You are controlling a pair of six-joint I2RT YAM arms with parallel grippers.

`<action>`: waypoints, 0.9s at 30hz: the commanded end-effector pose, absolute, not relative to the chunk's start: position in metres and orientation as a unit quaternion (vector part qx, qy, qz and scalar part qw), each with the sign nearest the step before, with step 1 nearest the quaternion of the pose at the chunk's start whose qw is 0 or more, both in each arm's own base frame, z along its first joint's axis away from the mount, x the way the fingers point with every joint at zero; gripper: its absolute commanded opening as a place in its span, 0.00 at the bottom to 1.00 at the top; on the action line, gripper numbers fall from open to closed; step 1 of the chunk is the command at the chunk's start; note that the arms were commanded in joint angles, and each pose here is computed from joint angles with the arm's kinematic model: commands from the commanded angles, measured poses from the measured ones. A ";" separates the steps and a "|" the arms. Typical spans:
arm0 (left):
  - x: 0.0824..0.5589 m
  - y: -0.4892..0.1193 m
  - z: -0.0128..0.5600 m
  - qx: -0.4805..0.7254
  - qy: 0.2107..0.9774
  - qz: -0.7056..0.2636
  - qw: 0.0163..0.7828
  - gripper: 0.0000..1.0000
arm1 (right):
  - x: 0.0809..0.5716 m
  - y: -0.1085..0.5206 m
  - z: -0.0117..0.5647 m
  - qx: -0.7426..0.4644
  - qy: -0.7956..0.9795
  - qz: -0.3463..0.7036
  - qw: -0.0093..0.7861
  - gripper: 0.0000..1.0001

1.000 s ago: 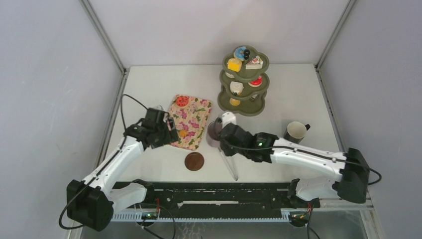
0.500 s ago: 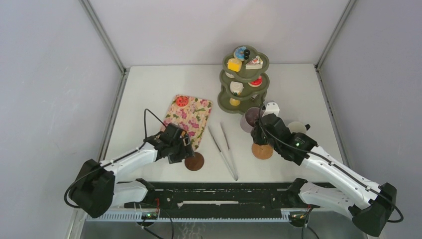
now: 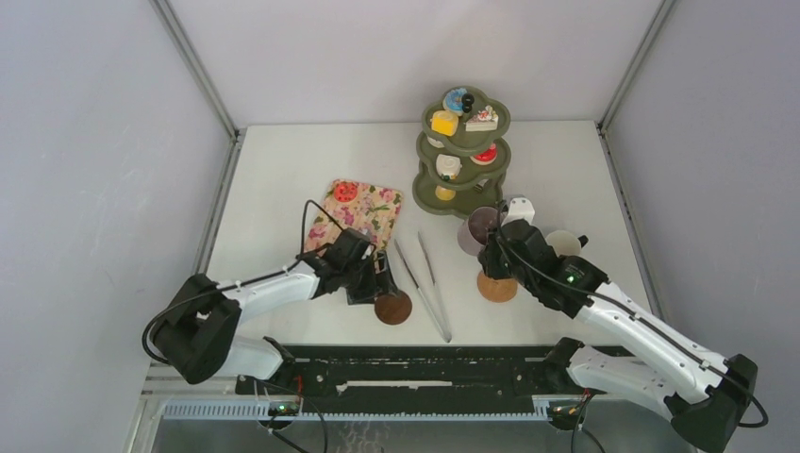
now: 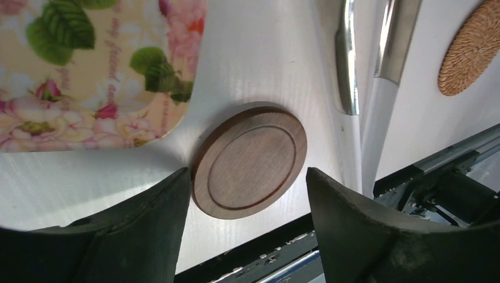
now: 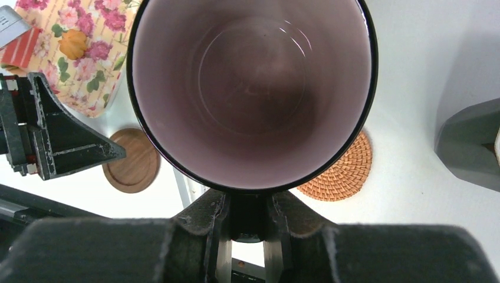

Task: Serve the afternoon tea

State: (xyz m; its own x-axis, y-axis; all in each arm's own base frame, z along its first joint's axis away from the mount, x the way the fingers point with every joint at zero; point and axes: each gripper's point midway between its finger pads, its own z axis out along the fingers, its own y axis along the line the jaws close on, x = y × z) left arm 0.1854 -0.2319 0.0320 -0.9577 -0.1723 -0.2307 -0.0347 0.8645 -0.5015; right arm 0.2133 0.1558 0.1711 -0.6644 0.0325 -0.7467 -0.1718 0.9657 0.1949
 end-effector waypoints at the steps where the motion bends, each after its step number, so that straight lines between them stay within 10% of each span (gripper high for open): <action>1: 0.204 -0.246 0.067 -0.032 0.945 -0.276 0.171 0.76 | 0.217 0.171 0.203 -0.032 0.877 0.184 0.443 0.00; 15: 0.264 -0.102 0.194 -0.150 0.903 -0.193 0.353 0.83 | 0.144 0.309 0.165 -0.266 0.856 0.247 0.368 0.00; 27: 0.265 -0.094 0.186 -0.171 0.900 -0.200 0.349 0.83 | 0.134 0.355 0.120 -0.327 0.860 0.182 0.346 0.00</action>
